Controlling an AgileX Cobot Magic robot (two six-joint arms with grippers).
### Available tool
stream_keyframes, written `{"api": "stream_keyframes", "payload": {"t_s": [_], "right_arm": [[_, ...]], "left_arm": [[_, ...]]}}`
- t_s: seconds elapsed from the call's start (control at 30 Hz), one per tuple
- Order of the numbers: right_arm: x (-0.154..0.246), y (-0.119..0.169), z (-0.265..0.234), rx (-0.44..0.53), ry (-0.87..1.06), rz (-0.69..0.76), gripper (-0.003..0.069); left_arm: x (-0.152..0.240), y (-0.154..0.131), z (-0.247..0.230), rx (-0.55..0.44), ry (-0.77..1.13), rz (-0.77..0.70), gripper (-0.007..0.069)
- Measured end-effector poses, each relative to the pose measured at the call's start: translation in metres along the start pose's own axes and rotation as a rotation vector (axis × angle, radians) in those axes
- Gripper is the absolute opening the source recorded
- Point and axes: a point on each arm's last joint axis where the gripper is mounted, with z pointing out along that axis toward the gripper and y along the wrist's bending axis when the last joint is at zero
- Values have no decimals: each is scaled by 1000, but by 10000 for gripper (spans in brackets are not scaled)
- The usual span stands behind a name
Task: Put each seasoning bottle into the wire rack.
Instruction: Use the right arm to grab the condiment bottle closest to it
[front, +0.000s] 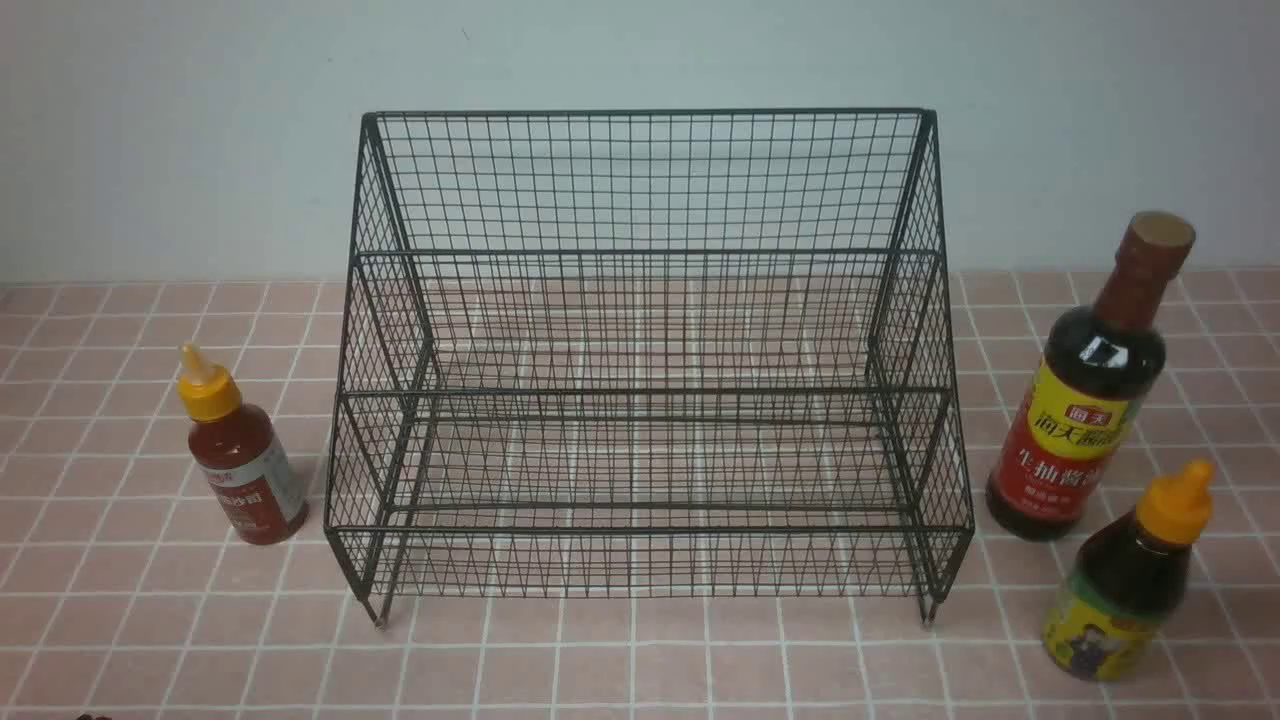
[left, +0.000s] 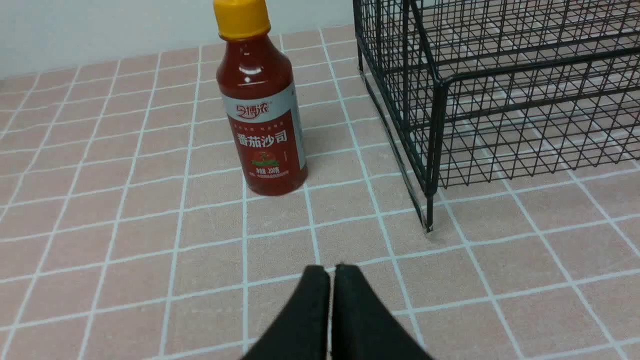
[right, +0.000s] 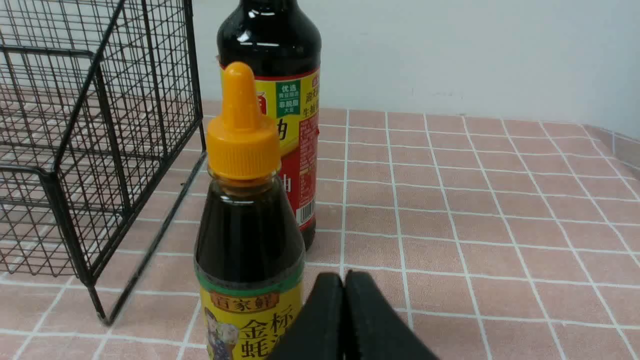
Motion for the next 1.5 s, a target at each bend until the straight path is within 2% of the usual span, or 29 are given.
{"api": "stream_keyframes", "payload": {"t_s": [1.03, 1.13, 1.17, 1.2, 1.23, 1.33, 1.5], "right_arm": [[-1, 0, 0, 5, -7, -17, -13], [-6, 0, 0, -4, -82, 53, -13], [-15, 0, -1, -11, -183, 121, -13], [-21, 0, -2, -85, -238, 175, -13], [-21, 0, -2, -17, -243, 176, -13], [-35, -3, -7, -30, -408, 324, -13], [-40, -5, -10, -32, -477, 358, -13]], "left_arm": [[0, 0, 0, 0, 0, -1, -6], [0, 0, 0, 0, 0, -1, -6], [0, 0, 0, 0, 0, -1, -6], [0, 0, 0, 0, 0, -1, -6], [0, 0, 0, 0, 0, -1, -6], [0, 0, 0, 0, 0, -1, -6], [0, 0, 0, 0, 0, -1, -6]]}}
